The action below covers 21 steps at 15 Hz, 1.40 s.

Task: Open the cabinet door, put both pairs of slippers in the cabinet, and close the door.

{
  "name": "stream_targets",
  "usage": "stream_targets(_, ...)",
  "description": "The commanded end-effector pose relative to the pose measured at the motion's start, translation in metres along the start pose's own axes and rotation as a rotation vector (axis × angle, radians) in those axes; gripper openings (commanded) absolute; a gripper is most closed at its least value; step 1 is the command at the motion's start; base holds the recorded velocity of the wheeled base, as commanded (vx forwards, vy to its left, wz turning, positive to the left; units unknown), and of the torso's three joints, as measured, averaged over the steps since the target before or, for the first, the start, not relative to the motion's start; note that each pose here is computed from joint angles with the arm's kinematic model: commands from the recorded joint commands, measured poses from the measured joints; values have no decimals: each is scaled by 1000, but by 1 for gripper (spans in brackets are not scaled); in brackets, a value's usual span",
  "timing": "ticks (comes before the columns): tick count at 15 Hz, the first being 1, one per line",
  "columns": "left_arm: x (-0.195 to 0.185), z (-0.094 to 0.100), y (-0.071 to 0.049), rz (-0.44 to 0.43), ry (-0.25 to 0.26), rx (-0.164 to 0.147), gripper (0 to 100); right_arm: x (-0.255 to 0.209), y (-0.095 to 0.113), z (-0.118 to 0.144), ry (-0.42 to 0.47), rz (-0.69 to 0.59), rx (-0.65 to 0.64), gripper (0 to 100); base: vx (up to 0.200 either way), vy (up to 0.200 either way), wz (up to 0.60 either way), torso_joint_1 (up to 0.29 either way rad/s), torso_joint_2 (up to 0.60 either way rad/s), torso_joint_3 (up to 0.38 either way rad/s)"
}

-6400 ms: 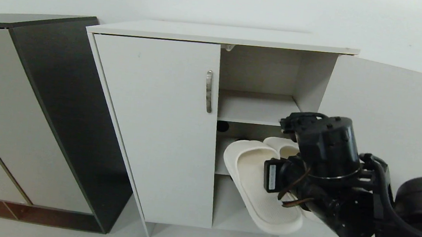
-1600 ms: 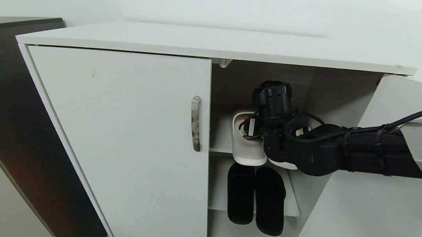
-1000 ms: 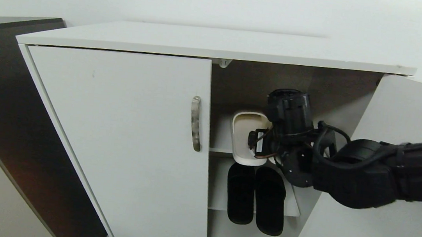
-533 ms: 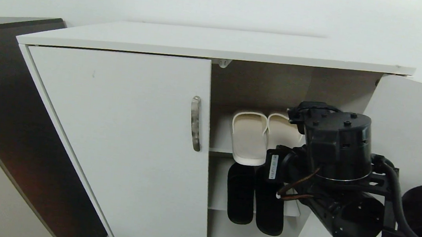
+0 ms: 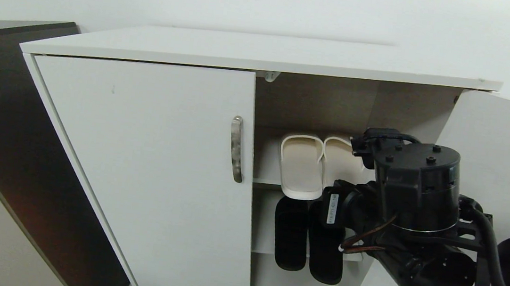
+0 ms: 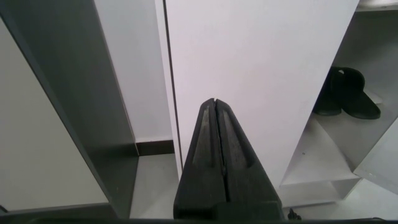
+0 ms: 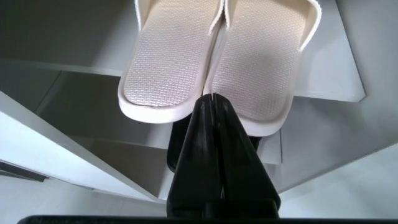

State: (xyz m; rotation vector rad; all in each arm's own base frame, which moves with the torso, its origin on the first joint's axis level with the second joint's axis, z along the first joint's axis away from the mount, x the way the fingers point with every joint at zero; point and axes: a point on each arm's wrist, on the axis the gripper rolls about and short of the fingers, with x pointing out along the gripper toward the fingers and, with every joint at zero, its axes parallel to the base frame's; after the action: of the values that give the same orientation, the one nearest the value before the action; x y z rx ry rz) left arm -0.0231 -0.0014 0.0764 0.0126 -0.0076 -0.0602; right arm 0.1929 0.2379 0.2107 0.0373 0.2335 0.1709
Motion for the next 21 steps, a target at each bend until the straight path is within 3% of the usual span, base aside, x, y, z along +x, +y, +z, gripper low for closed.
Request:
stream_targets(1, 0, 0, 0, 0, 1, 0, 0, -1, 1, -2, 3, 5, -4, 0, 0, 0, 0, 0, 0, 0)
stream_targets(5, 0, 0, 0, 0, 1, 0, 0, -2, 2, -3, 6, 4, -8, 0, 0, 0, 0, 0, 0, 0)
stream_targets(21, 0, 0, 0, 0, 1, 0, 0, -3, -2, -14, 33, -4, -40, 0, -200, 0, 0, 2, 0, 4)
